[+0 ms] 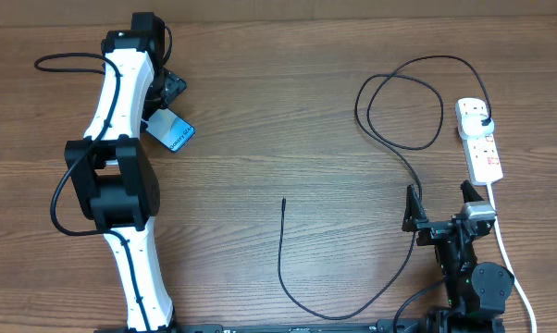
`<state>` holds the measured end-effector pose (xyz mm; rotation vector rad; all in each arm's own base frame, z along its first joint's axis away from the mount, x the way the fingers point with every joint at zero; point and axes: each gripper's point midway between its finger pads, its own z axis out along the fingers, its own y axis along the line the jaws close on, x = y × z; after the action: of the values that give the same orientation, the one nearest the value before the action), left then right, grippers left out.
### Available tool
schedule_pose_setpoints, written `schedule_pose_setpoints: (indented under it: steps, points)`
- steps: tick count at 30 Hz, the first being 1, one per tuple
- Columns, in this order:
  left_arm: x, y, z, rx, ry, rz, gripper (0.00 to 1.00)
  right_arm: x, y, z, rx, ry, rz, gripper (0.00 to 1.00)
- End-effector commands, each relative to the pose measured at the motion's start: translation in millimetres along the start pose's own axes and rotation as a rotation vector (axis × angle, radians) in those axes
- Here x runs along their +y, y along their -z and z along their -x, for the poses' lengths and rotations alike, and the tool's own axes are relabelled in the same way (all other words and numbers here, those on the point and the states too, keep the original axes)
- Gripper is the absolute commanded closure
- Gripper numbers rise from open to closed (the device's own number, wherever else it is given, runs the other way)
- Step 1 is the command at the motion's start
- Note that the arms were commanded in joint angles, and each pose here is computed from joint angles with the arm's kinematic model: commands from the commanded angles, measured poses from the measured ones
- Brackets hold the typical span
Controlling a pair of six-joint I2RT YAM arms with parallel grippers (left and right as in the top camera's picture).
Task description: Plug charger to phone and switch on socket
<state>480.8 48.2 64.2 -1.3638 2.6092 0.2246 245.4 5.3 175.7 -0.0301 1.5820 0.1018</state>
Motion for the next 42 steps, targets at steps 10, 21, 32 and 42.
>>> schedule_pose_setpoints:
  steps: [10, 21, 32, 42]
  points:
    - [-2.8, -44.3, -19.5, 0.093, -0.02, 0.036, 0.0, 2.2, -0.2, -1.9, -0.004, -0.001, 0.011, 0.0]
    - [0.8, -47.6, -17.0, 0.076, -0.026, 0.059, 0.0, 2.2, -0.2, -1.9, -0.004, -0.001, 0.011, 0.0]
    - [3.8, -47.9, -13.2, 0.056, -0.041, 0.075, 0.0, 2.2, -0.2, -1.9, -0.004, -0.001, 0.011, 0.0]
    - [4.1, -48.0, -13.6, 0.058, -0.041, 0.076, 0.0, 2.2, -0.2, -1.9, -0.004, -0.001, 0.011, 0.0]
